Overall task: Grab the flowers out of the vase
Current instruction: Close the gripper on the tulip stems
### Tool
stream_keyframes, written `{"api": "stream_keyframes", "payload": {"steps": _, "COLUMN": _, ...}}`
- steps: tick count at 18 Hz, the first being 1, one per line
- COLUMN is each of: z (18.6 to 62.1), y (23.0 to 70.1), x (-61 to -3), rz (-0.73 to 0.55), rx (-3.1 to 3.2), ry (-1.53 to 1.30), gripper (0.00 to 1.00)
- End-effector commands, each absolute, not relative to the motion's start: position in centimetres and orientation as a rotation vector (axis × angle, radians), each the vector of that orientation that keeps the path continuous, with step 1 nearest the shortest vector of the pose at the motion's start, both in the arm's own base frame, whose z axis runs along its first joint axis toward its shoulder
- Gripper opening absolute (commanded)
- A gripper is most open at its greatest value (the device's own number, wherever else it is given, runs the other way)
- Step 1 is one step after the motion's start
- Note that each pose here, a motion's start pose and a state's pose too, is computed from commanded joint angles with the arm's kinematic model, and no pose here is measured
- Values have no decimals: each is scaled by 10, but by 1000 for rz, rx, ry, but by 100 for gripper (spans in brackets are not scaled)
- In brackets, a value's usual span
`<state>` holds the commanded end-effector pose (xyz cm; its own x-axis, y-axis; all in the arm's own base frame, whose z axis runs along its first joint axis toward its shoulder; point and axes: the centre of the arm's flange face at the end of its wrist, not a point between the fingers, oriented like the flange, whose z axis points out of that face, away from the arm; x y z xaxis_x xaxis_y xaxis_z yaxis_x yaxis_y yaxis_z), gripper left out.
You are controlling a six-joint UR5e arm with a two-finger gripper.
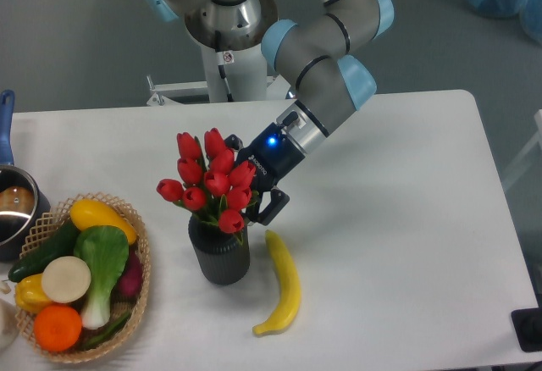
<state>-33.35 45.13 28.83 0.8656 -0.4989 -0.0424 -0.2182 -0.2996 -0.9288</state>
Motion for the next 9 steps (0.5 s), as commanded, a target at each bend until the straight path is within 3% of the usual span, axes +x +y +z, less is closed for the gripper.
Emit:
{"api": "stream_keyframes", "payload": {"steps": 3, "z": 288, "y": 451, "x": -333, "rz": -300, "rx": -1872, "ry": 539, "gripper": 99}}
{"api": "stream_keyframes", "payload": {"steps": 9, "z": 284, "y": 449, "x": -328, "rz": -321, "rx": -1849, "ry": 523, "gripper": 80}}
